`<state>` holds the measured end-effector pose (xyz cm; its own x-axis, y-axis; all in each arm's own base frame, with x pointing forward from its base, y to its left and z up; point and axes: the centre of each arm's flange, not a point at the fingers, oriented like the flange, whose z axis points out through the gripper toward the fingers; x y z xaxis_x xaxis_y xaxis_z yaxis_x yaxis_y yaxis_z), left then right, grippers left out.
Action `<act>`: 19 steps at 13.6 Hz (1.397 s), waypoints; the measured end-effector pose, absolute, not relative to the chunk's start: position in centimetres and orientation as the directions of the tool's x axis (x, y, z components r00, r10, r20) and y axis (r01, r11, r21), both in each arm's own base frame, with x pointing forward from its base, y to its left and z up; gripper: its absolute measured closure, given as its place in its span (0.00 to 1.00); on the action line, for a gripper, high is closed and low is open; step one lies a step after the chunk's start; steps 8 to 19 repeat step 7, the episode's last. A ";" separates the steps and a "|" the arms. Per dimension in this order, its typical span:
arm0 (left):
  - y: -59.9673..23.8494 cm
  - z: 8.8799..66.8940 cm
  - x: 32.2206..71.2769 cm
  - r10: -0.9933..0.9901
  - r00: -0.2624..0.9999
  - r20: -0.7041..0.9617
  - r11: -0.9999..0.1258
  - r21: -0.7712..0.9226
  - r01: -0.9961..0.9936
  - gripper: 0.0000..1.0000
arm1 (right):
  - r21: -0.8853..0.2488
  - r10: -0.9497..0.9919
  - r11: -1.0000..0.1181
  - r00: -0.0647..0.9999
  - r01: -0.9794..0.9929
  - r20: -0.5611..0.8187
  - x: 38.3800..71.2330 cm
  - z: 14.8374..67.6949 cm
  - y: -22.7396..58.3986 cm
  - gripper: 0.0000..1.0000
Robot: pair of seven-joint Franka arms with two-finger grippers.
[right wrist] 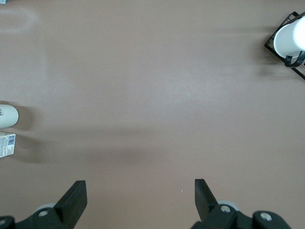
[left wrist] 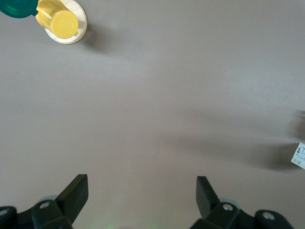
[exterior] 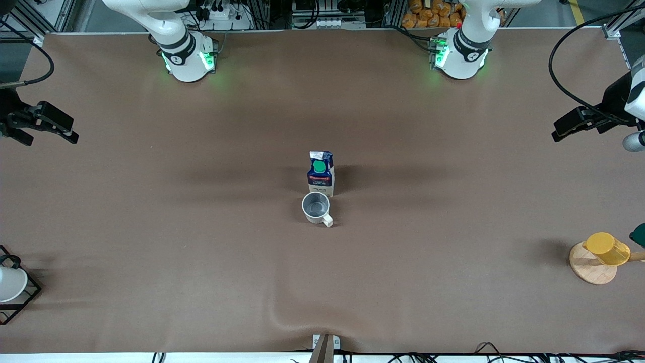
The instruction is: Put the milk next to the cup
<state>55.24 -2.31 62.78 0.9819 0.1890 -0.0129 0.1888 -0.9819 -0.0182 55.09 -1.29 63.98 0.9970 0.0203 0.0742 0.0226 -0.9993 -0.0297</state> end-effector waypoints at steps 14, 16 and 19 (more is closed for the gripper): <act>-3.8 63.1 54.8 0.160 0.987 -0.021 -0.987 -0.020 0.160 0.00 | -0.030 0.020 -0.999 0.997 0.023 0.074 55.1 64.0 -1.3 0.00; -3.8 63.1 54.8 0.160 0.987 -0.021 -0.987 -0.020 0.160 0.00 | -0.030 0.020 -0.999 0.997 0.023 0.074 55.1 64.0 -1.3 0.00; -3.8 63.1 54.8 0.160 0.987 -0.021 -0.987 -0.020 0.160 0.00 | -0.030 0.020 -0.999 0.997 0.023 0.074 55.1 64.0 -1.3 0.00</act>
